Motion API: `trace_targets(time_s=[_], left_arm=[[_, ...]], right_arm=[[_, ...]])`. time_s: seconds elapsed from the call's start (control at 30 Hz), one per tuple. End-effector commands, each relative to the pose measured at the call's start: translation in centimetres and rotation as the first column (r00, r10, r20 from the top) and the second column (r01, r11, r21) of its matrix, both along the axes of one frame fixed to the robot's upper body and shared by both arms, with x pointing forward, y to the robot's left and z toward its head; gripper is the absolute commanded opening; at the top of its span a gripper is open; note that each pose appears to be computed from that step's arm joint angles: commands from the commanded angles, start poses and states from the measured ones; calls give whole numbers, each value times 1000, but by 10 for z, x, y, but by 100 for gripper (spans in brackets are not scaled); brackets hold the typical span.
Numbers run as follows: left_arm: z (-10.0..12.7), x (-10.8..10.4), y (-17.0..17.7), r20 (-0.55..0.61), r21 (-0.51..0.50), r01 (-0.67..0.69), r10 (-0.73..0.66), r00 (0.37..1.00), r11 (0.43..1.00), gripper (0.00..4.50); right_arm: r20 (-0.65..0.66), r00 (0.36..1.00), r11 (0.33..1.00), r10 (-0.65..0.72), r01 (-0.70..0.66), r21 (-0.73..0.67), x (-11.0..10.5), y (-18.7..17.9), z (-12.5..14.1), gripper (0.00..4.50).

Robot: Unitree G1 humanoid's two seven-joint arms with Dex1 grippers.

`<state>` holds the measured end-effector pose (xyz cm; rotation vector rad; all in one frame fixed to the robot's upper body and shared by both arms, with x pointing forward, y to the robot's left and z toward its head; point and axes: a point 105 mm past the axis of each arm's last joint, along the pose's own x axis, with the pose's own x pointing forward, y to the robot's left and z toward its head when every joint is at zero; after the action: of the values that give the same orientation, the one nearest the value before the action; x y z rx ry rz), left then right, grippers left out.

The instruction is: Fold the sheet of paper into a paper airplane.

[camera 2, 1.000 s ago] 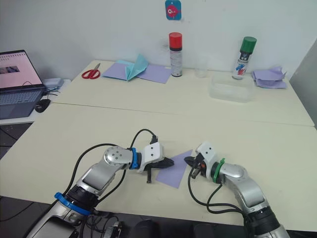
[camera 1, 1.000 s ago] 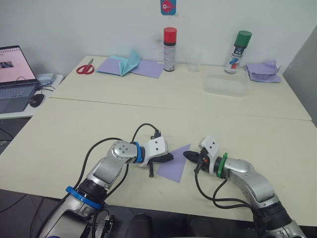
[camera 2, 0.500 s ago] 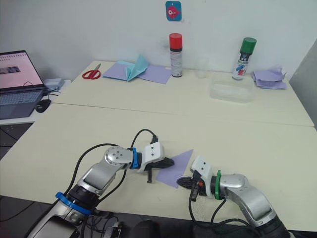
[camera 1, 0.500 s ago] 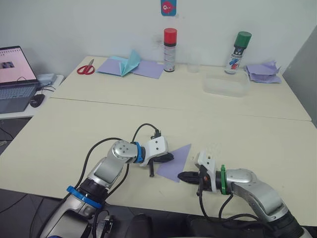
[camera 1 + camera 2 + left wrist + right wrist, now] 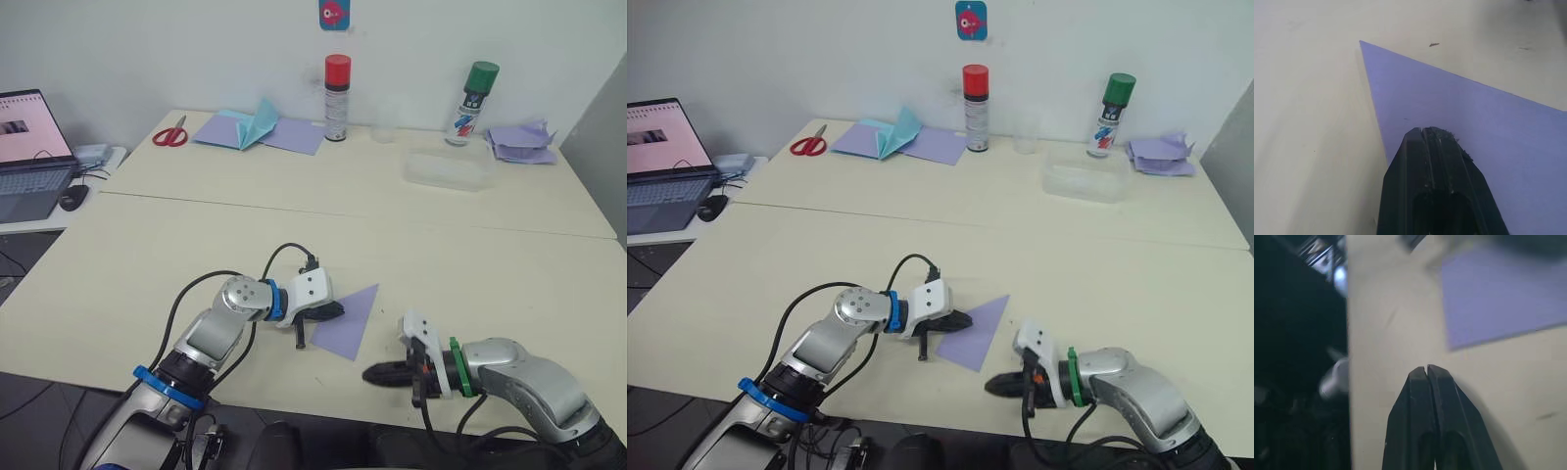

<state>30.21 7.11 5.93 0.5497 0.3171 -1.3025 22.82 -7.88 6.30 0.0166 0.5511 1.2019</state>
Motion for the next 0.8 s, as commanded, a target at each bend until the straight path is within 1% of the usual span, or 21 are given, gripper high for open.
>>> trace_targets(time_s=[0.03,0.07,0.13,0.23,0.33,0.4,0.43,0.5,0.53,0.67,0.73,0.8], left_arm=[[-28,-2,12,-113,47,-80,85,990,996,0],[-27,-1,12,-115,41,-84,88,989,996,0],[-26,0,13,-121,30,-93,96,988,995,0],[-23,2,13,-130,11,-100,100,986,995,0],[-8,10,15,-119,-33,-107,102,988,994,0],[1,15,16,-103,-48,-106,100,990,993,0],[12,19,16,-104,-81,-107,99,990,991,0],[30,24,16,-111,-130,-102,88,990,986,53],[38,26,16,-119,-148,-97,79,990,984,70],[58,29,13,-141,-182,-52,26,990,982,197],[63,33,8,-135,-173,-37,14,991,984,262],[59,40,2,-138,-141,-43,24,990,989,327]], right_arm=[[117,964,970,-238,230,74,37,-4,31,1],[134,949,958,-285,275,84,43,-3,34,1],[156,933,946,-324,314,83,47,1,34,1],[163,934,948,-317,317,31,44,11,22,1],[153,948,955,-278,290,-63,39,15,-1,1],[155,952,956,-263,279,-94,37,16,-8,1],[158,953,954,-260,279,-109,38,15,-11,1],[165,953,952,-255,277,-128,39,14,-14,0],[166,953,951,-254,277,-134,39,14,-15,0],[170,953,953,-250,273,-132,42,17,-16,0],[173,954,955,-243,267,-130,43,18,-15,0],[176,956,957,-234,259,-133,43,19,-16,0]])
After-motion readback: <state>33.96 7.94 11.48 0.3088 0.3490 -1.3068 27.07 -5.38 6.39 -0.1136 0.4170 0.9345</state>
